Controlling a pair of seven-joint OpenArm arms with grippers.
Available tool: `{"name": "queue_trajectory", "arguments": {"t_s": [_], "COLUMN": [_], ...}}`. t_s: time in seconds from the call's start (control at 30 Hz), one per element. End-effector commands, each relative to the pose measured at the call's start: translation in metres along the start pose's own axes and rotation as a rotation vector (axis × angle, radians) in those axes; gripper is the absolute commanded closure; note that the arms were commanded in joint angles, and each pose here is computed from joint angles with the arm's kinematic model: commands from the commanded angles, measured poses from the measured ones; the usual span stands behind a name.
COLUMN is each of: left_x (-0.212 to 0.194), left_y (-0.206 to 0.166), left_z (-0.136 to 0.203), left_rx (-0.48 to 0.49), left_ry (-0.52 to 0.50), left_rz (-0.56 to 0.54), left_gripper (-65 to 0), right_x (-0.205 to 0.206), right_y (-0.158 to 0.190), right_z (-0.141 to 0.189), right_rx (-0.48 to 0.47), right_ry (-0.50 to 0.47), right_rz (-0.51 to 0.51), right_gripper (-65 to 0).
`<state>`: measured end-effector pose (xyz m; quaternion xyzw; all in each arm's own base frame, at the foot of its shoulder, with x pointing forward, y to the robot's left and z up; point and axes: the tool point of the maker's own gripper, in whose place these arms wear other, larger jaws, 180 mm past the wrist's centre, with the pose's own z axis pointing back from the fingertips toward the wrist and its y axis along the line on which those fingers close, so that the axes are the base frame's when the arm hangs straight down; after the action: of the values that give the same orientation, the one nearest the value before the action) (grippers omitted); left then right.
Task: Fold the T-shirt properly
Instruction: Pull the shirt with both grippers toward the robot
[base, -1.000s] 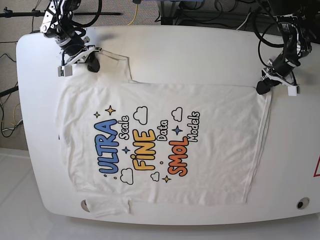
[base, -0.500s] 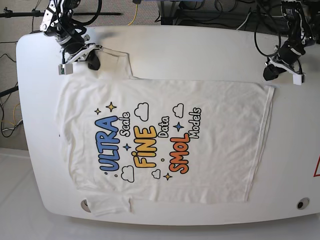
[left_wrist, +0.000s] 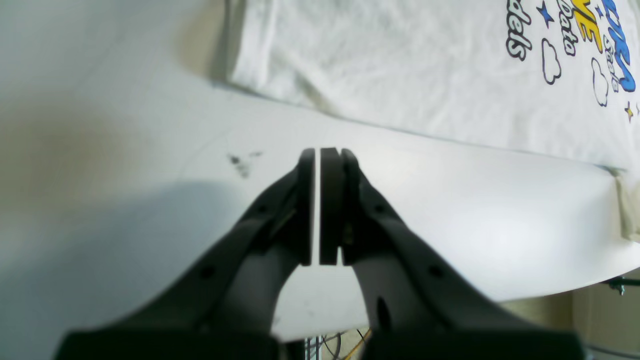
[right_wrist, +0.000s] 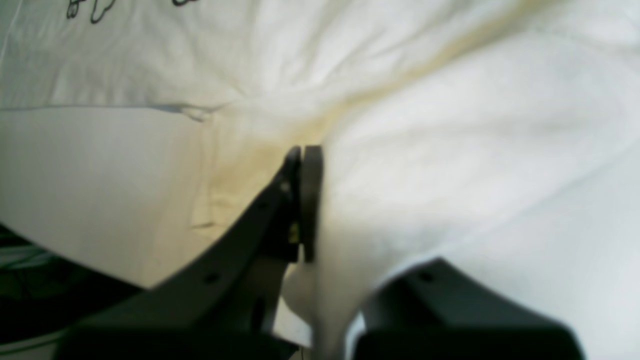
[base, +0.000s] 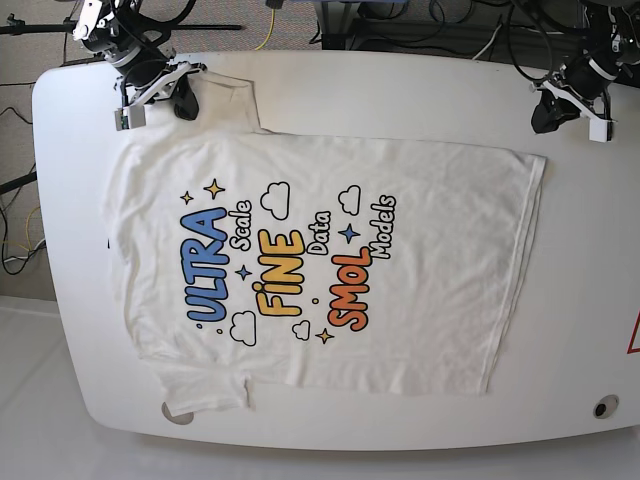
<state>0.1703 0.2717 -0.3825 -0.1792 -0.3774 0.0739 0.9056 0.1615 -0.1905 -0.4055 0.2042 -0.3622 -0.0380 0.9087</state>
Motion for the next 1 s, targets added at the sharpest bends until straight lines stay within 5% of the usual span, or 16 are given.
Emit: {"name": "queue_trajectory", "arguments": {"t_s": [0.0, 0.97], "left_x": [0.014, 0.001], "left_y": [0.001, 0.019], "left_z": [0.006, 0.007], "left_rx": [-0.003, 0.056], "left_ry": [-0.035, 0.003], "left_rz": [-0.024, 0.032], "left_gripper": [0.0, 0.0], "right_x": [0.008, 0.003], "right_y": [0.002, 0.004], "right_z": [0.007, 0.019], "right_rx": [0.007, -0.016], "right_ry": [-0.032, 0.001], "right_rz": [0.011, 0.059], "right_gripper": [0.0, 0.0]}}
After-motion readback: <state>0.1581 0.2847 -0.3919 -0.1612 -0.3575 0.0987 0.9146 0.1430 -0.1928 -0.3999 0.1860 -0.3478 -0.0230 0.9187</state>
